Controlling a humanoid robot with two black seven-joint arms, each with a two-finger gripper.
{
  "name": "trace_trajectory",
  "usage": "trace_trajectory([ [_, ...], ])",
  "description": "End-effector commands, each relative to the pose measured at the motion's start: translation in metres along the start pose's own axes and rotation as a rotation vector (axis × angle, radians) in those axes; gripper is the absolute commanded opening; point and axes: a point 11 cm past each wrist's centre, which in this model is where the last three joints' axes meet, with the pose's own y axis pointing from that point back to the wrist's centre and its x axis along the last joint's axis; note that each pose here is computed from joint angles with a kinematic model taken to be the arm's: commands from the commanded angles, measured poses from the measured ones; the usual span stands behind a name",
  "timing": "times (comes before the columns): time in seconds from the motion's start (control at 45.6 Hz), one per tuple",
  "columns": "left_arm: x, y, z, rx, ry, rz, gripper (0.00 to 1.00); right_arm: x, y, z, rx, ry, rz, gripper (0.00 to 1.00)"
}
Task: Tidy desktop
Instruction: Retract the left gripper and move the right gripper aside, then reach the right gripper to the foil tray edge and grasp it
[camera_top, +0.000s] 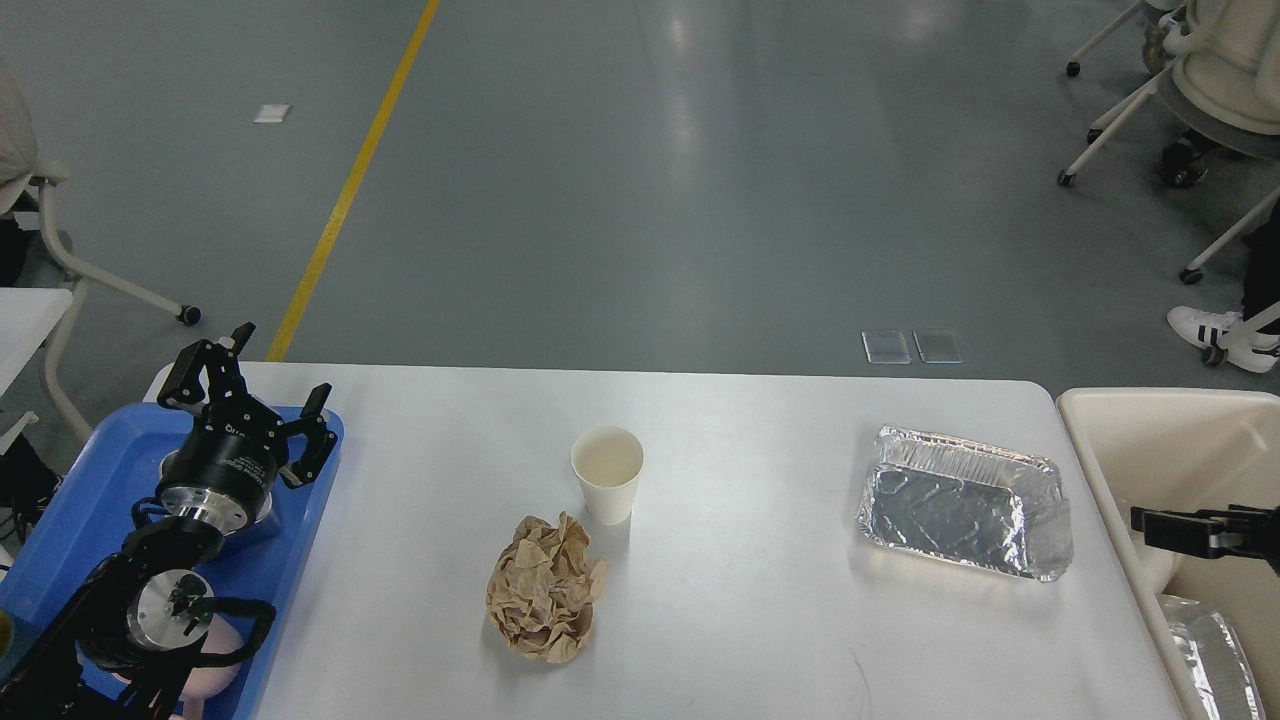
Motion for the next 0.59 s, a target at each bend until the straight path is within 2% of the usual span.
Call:
trace_trajectory([
  [0.0, -0.001, 0.000, -0.001, 0.001, 0.003, 0.001, 0.97, -0.001, -0.021, -0.007, 0.005, 0.056, -0.022, 1.00],
  [0.088, 0.001, 0.001, -0.001, 0.002, -0.001, 0.004, 0.97, 0.001, -0.032, -0.005, -0.016, 0.109, -0.029, 1.00],
  [0.197, 0.004, 0.002, 0.000, 0.003, -0.006, 0.007, 0.97, 0.016, -0.037, 0.019, -0.059, 0.123, -0.012, 1.00],
  [0.351, 0.005, 0.004, 0.000, 0.004, -0.008, 0.006, 0.97, 0.022, -0.035, 0.042, -0.042, 0.124, -0.032, 1.00],
  [0.57, 0.003, 0.003, -0.003, 0.006, 0.000, 0.006, 0.97, 0.015, -0.052, 0.013, 0.043, 0.077, -0.037, 1.00],
])
